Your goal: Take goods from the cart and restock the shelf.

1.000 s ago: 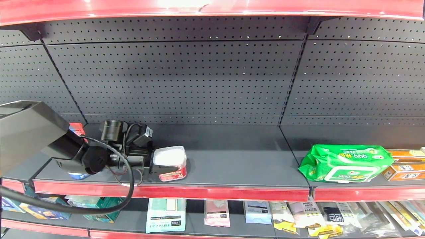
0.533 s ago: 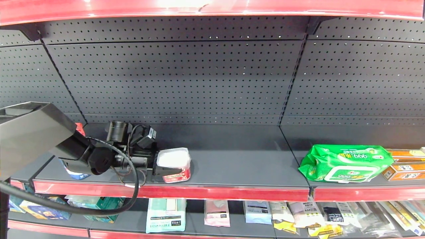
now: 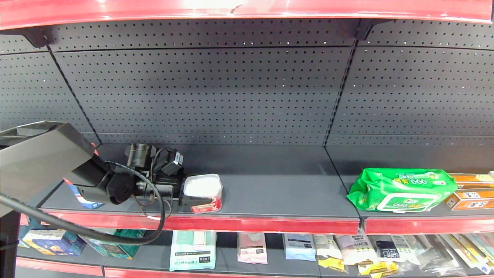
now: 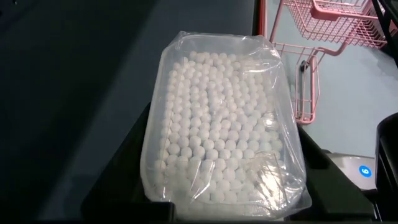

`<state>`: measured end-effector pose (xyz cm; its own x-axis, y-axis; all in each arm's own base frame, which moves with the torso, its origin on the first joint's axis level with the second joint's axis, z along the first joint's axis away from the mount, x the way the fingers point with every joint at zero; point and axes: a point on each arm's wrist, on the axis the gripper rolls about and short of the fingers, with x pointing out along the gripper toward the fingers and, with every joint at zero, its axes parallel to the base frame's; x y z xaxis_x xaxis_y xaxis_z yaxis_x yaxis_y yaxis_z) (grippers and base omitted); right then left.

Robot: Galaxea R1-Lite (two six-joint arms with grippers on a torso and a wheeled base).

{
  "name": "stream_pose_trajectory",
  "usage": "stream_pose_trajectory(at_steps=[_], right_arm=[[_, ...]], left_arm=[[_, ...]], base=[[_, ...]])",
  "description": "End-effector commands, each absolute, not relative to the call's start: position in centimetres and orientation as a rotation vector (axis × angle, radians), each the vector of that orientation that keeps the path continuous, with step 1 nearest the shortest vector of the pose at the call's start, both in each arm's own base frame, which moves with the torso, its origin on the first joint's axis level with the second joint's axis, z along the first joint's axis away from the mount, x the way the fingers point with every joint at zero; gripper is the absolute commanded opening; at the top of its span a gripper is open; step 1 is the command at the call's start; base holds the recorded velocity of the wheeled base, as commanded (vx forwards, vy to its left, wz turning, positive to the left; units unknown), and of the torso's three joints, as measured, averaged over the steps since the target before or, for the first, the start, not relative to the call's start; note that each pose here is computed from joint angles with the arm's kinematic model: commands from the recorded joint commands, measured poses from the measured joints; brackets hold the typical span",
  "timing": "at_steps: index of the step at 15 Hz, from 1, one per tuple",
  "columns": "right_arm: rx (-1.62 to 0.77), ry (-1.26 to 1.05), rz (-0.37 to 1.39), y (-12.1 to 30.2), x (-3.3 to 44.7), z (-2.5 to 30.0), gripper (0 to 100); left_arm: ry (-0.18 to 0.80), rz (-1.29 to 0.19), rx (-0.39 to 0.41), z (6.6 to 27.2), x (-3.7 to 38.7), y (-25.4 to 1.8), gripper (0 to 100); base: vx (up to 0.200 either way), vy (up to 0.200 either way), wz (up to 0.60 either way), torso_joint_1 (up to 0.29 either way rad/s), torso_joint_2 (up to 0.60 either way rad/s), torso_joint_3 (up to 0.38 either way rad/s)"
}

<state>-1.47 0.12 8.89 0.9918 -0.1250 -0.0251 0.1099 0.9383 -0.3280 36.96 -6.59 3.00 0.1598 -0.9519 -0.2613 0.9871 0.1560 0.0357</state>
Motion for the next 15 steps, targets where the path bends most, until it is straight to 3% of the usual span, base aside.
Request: stream_pose_trajectory(at_steps=[1, 15], right_arm=[[-0.333, 0.050, -0.120, 0.12, -1.43, 8.90, 0], [-0.333, 0.047, -0.122, 0.12, -1.46, 8.89, 0]], left_arm=[[0.196, -1.401, 0.214, 2.84, 36.98, -6.60, 0], [0.200, -1.396, 0.230, 2.93, 36.94, -6.99, 0]], base=[[0.000, 0.000, 0.00, 0.000, 0.00, 0.000], [0.000, 0.000, 0.00, 0.000, 0.00, 0.000]])
